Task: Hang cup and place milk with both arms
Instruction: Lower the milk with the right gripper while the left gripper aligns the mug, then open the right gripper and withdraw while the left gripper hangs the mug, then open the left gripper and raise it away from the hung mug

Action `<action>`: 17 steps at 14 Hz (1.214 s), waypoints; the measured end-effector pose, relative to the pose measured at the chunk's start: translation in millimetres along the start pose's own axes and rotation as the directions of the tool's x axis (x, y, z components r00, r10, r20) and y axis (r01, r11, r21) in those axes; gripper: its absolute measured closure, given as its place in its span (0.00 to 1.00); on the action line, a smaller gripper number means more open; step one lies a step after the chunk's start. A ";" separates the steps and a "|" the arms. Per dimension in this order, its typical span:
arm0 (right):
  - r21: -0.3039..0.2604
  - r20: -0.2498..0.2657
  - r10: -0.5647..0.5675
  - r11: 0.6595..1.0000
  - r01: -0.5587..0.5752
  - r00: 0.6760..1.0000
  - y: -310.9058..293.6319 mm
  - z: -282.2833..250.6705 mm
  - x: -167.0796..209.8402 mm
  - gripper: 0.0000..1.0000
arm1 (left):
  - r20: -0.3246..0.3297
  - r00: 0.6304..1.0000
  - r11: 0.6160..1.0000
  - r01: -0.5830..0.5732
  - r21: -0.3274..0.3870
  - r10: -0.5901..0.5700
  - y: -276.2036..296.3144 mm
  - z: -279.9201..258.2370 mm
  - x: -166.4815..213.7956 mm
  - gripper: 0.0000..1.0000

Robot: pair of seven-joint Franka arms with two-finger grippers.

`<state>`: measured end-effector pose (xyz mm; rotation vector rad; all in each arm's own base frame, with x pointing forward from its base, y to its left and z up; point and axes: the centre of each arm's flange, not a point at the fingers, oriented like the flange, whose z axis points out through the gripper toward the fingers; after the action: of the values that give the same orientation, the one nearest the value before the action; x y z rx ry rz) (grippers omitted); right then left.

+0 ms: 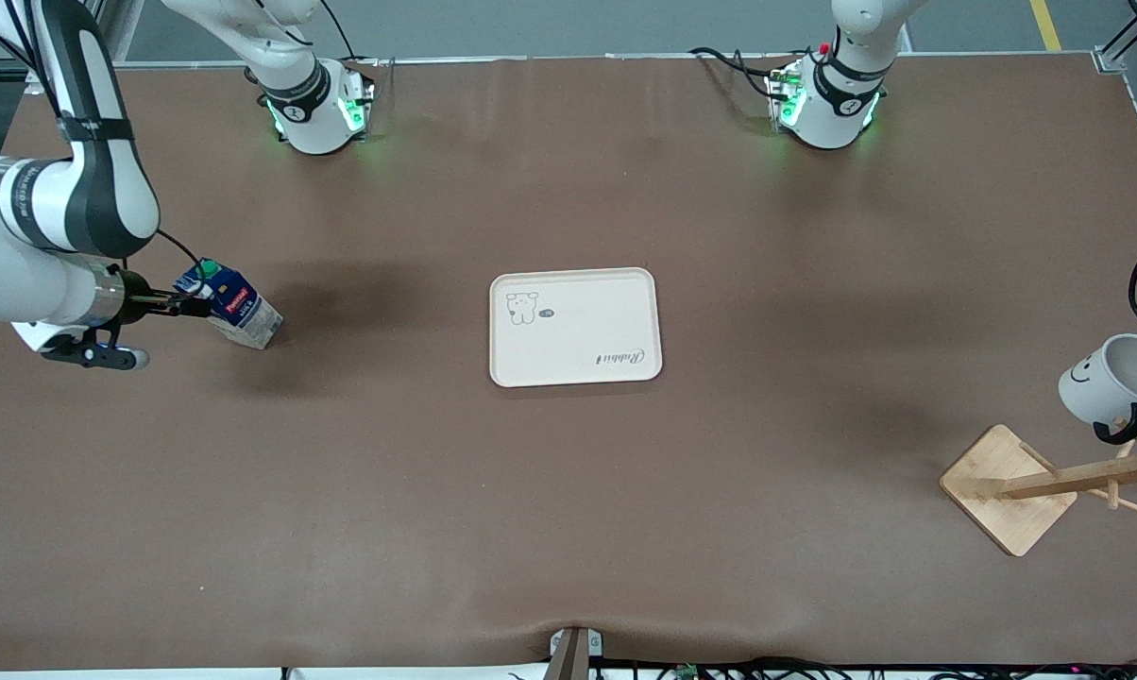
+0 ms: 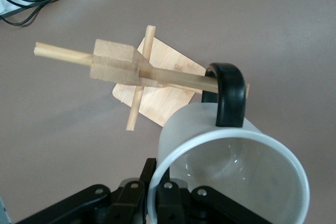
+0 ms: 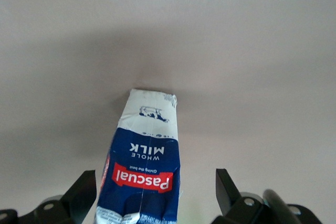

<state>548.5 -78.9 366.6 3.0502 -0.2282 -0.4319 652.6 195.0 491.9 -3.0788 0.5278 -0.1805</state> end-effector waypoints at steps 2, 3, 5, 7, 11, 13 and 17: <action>-0.003 0.015 0.000 1.000 0.000 1.000 -1.1 -25.9 -1.4 0.00 | -0.002 1.000 1.000 0.000 -0.002 0.000 -1.0 4.0 0.8 0.95; -0.006 0.029 -0.001 1.000 0.001 1.000 -5.2 -37.9 -3.7 0.00 | -0.003 1.000 1.000 -0.001 -0.004 0.001 -0.8 5.3 1.4 0.89; -0.009 0.003 -0.010 1.000 0.011 1.000 -14.7 -69.6 -3.3 0.00 | -0.009 1.000 1.000 -0.002 -0.005 0.002 2.3 3.3 4.5 0.70; -0.009 -0.067 -0.027 1.000 0.026 0.997 -21.6 -118.1 -1.8 0.00 | -0.020 1.000 1.000 0.008 -0.005 -0.008 9.5 -2.3 10.3 0.48; 0.037 -0.097 -0.021 0.999 0.024 0.995 -23.9 -201.4 -4.0 0.00 | -0.004 0.990 0.990 0.139 -0.020 -0.139 39.4 -24.7 20.1 0.07; 0.055 -0.113 -0.010 0.998 0.016 0.993 -20.0 -210.9 3.4 0.00 | 0.000 0.985 0.985 0.174 -0.012 -0.174 54.0 -45.6 20.8 0.00; 0.060 -0.063 -0.025 0.998 0.029 0.998 -25.2 -225.3 -15.9 0.00 | 0.025 0.964 0.964 0.265 0.022 -0.265 87.7 -96.9 11.6 0.00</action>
<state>599.9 -44.6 585.3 3.1237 -0.2011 -0.3370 623.2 109.1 586.6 -3.1162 0.1094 -0.1437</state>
